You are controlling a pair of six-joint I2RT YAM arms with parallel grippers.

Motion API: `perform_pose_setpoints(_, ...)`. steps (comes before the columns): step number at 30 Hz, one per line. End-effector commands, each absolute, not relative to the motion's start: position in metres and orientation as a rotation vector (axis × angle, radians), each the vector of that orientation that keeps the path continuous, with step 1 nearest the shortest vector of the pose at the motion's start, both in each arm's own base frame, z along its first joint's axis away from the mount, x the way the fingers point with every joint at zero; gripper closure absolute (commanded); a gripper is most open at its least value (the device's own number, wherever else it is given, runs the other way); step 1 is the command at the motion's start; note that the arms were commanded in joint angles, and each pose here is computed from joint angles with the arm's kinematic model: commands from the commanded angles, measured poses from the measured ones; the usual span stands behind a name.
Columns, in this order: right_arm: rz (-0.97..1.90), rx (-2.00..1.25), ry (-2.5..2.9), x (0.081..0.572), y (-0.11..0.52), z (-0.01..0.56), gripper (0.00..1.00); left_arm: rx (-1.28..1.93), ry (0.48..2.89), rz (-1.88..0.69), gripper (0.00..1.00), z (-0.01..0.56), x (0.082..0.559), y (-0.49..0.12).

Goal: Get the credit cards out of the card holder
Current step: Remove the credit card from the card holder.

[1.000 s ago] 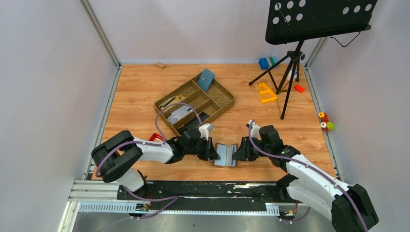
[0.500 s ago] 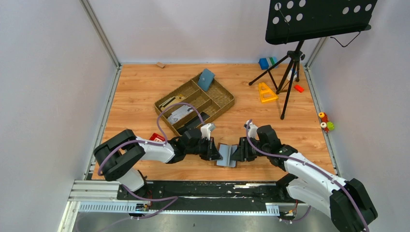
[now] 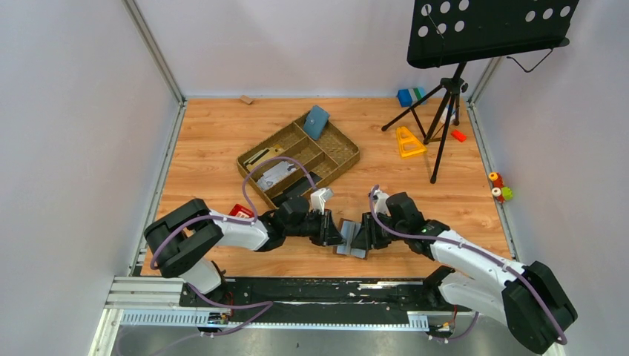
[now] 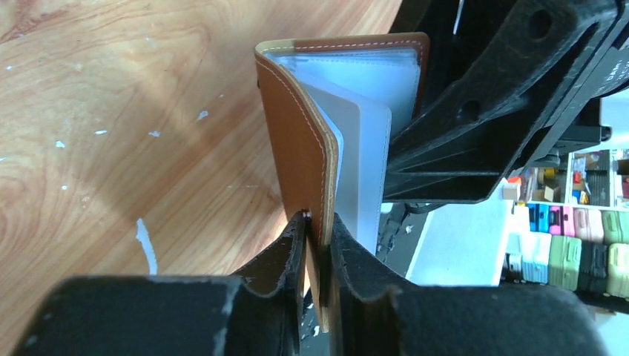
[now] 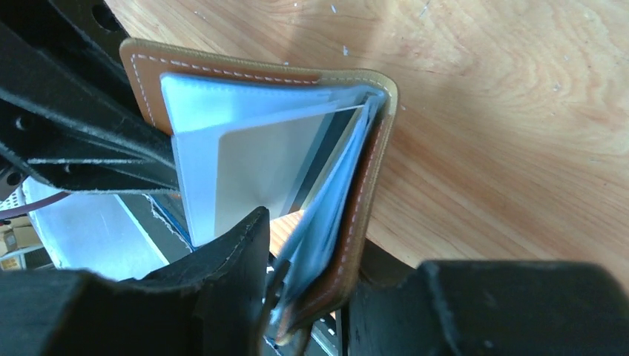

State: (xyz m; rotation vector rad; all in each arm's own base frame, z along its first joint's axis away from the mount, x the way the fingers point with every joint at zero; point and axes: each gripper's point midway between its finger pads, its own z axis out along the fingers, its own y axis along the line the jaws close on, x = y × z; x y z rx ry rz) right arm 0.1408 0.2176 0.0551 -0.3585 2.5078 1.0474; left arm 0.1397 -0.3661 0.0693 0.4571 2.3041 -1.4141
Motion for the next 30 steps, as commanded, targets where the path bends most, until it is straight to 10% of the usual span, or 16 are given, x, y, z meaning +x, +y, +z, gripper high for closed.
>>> perform_pose_setpoints(1, 1.02, -0.364, 2.448, 0.157, 0.231, 0.073, 0.66, 0.504, 2.175, -1.515, 0.78, 0.099, 0.137, -0.38)
perform_pose_setpoints(15, 0.937, -0.361, 2.471, 0.159, 0.228, 0.073, 0.88, 0.511, 2.187, -1.428, 0.24, 0.1, 0.138, -0.368)
perform_pose_setpoints(27, 0.887, -0.354, 2.489, 0.157, 0.229, 0.074, 0.88, 0.495, 2.241, -1.378, 0.15, 0.087, 0.141, -0.369)
perform_pose_setpoints(30, 0.916, -0.365, 2.477, 0.154, 0.231, 0.076, 0.88, 0.493, 2.249, -1.368, 0.27, 0.086, 0.141, -0.367)
